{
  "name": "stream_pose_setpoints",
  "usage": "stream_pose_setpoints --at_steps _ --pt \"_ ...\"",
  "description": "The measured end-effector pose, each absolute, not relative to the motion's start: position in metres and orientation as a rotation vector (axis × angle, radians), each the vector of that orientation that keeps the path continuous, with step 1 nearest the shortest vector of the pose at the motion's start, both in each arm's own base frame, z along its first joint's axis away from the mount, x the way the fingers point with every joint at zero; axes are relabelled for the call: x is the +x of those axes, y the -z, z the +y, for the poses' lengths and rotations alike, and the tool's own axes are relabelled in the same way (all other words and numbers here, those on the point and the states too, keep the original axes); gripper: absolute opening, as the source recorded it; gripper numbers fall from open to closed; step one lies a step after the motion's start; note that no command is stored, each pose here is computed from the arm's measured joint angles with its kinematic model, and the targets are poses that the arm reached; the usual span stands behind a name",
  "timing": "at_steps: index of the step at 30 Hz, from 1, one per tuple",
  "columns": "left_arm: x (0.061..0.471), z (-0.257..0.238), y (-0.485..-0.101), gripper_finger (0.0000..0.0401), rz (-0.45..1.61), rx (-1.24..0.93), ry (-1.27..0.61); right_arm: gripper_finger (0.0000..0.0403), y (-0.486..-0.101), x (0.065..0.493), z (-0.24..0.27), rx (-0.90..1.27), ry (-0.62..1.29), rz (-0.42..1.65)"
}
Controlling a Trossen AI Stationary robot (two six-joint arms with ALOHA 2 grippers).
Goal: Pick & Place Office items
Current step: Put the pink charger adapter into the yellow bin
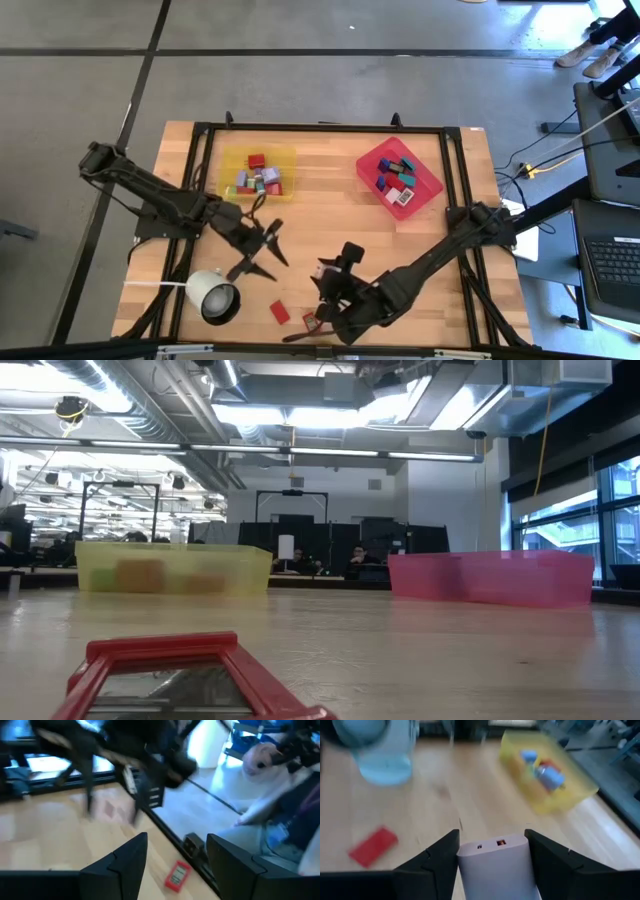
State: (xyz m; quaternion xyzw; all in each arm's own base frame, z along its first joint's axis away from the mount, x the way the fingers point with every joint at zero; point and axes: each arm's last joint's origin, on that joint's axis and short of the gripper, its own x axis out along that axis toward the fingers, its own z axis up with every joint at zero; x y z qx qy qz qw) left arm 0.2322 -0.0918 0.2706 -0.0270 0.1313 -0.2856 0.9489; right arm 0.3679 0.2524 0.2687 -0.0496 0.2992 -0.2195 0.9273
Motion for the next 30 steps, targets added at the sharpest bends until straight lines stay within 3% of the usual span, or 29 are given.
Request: stream_pose_setpoints --at_steps 5,9,17,20,24,30 --pt "0.229 -0.105 -0.269 0.0200 0.278 -0.057 0.573 0.0208 -0.293 0.368 0.252 -0.106 0.410 0.525" --pt "0.226 -0.110 -0.267 0.0200 0.281 -0.029 0.464 0.0209 -0.308 0.372 0.255 -0.057 0.374 0.435" --pt "0.220 -0.124 -0.267 0.0201 0.228 0.201 0.290 0.0209 -0.314 0.378 0.262 -0.095 0.221 0.429" --pt "0.219 -0.124 -0.268 0.0201 0.221 0.112 0.204 0.0209 -0.312 0.376 0.261 -0.202 0.196 0.470" --pt "0.221 -0.118 -0.269 0.0201 0.227 -0.180 0.062 0.0210 -0.308 0.373 0.260 -0.397 0.166 0.521" --pt "0.223 -0.118 -0.266 0.0201 0.301 -0.366 0.174 0.0210 -0.309 0.374 0.257 -0.508 0.228 0.510"
